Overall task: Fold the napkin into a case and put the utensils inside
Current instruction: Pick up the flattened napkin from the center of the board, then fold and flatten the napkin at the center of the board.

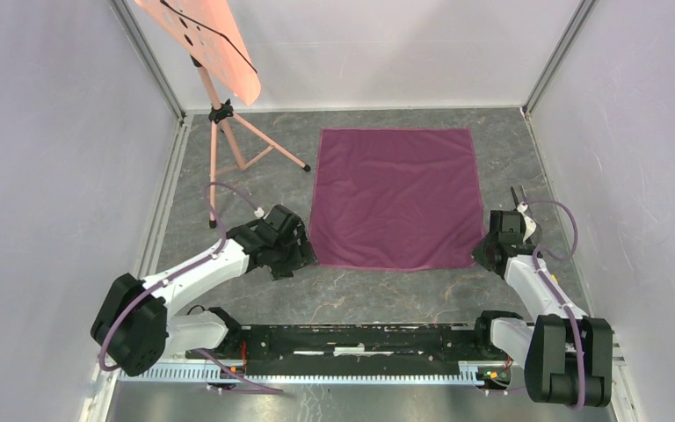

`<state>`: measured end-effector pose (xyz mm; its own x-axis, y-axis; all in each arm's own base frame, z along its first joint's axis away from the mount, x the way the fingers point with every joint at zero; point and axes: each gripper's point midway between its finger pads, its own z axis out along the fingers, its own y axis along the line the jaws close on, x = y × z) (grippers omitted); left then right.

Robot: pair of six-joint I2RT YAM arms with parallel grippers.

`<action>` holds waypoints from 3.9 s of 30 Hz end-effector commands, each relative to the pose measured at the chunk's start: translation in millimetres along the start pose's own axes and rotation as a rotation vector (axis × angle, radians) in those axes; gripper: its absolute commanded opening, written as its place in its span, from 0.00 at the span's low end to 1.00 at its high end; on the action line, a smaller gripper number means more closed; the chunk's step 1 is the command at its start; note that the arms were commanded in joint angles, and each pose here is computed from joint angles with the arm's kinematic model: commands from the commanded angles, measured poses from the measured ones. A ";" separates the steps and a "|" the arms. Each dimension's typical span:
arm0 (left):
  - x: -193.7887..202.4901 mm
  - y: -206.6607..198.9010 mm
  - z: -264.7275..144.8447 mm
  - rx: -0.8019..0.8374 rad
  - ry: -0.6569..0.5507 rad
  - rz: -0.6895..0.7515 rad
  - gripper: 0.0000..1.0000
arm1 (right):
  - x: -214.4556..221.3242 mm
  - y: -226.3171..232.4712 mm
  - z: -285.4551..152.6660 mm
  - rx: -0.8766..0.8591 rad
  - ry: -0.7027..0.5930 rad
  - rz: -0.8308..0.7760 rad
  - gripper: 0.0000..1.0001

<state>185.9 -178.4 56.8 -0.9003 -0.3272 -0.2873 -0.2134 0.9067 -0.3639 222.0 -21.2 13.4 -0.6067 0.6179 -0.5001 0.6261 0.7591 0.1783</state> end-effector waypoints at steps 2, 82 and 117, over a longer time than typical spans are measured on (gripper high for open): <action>2.6 -4.5 9.0 -0.060 0.032 -0.248 0.75 | 17.8 -0.2 3.0 -0.051 0.032 -0.041 0.00; -216.8 -94.3 -184.0 0.184 -0.764 -0.031 0.02 | -188.9 144.1 -187.0 -0.653 -0.659 -0.124 0.00; -195.4 -5.6 -13.8 -0.105 -0.419 -0.041 0.02 | -13.4 144.7 -39.9 -0.668 -0.016 -0.385 0.00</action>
<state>380.3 -134.6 119.1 -0.6634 -0.4316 -0.6113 -0.2747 0.9004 -0.3375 345.5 66.3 95.9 -0.6402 0.3547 -0.6815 0.0120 0.8916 0.4527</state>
